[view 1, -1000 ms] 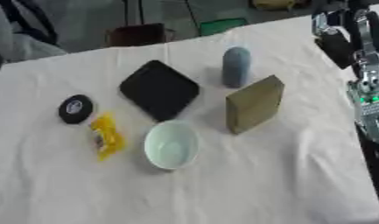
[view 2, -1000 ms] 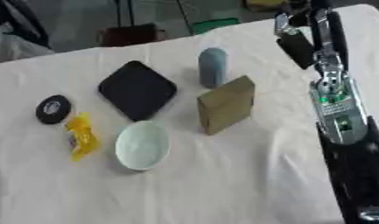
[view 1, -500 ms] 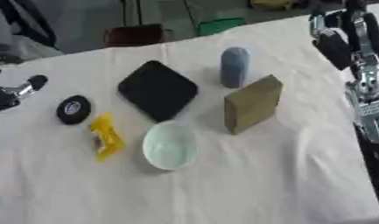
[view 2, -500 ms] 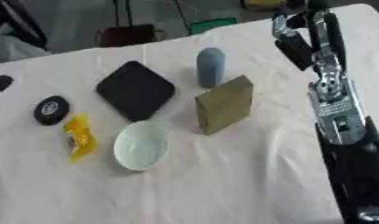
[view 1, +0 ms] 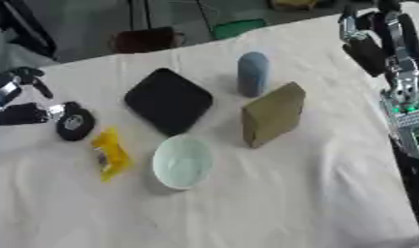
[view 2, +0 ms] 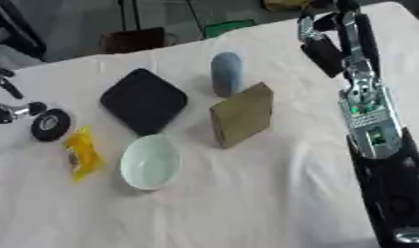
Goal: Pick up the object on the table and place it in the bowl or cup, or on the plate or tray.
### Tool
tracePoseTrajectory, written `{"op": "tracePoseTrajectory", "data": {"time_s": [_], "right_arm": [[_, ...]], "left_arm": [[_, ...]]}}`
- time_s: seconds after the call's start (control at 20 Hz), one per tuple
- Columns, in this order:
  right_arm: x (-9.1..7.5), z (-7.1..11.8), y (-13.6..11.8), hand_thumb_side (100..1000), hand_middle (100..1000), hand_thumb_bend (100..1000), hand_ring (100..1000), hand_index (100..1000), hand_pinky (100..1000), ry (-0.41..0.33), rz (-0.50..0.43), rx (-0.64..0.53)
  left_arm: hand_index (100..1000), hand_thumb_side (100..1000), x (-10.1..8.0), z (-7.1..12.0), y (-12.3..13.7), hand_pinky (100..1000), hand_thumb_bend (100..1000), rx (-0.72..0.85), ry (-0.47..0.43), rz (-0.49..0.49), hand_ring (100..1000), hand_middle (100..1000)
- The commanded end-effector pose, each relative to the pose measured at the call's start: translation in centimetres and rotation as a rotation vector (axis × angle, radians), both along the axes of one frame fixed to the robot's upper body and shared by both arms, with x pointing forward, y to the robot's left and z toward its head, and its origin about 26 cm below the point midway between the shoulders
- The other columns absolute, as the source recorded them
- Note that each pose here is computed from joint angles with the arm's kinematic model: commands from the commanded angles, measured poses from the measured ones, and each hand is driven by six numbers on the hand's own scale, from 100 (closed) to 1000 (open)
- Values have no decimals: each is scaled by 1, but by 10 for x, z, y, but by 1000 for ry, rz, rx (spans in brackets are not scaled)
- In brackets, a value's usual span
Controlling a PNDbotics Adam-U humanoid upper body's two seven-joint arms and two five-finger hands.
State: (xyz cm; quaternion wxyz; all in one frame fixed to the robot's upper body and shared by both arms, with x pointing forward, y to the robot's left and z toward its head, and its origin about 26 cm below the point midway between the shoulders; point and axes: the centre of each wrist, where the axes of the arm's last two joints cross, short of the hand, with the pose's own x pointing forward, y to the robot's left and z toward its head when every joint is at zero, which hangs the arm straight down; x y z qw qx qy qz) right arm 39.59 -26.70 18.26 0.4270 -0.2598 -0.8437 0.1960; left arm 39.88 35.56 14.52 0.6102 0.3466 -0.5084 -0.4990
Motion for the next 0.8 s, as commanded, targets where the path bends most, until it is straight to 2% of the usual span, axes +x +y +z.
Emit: {"op": "tracePoseTrajectory", "data": {"time_s": [0.05, 0.35, 0.6, 0.75, 0.8], "right_arm": [[1, 10, 3, 596, 804, 100, 589, 854, 692, -30, 10, -12], [0, 10, 2, 597, 804, 100, 588, 854, 692, -28, 9, -12], [1, 10, 2, 597, 804, 100, 588, 855, 692, -29, 10, -12], [1, 10, 3, 597, 804, 100, 588, 855, 692, -29, 12, -11], [1, 10, 3, 597, 804, 100, 588, 855, 692, -29, 13, -11]], "left_arm": [[641, 659, 4, 12, 13, 1000, 847, 80, 26, 21, 926, 908], [647, 625, 8, 9, 13, 1000, 805, 154, 38, 50, 921, 903], [654, 615, 10, -1, 8, 998, 791, 211, 28, 56, 919, 901], [653, 567, 12, -8, 3, 991, 707, 242, 23, 49, 917, 900], [653, 567, 13, -11, 2, 991, 707, 251, 19, 47, 917, 900]]}}
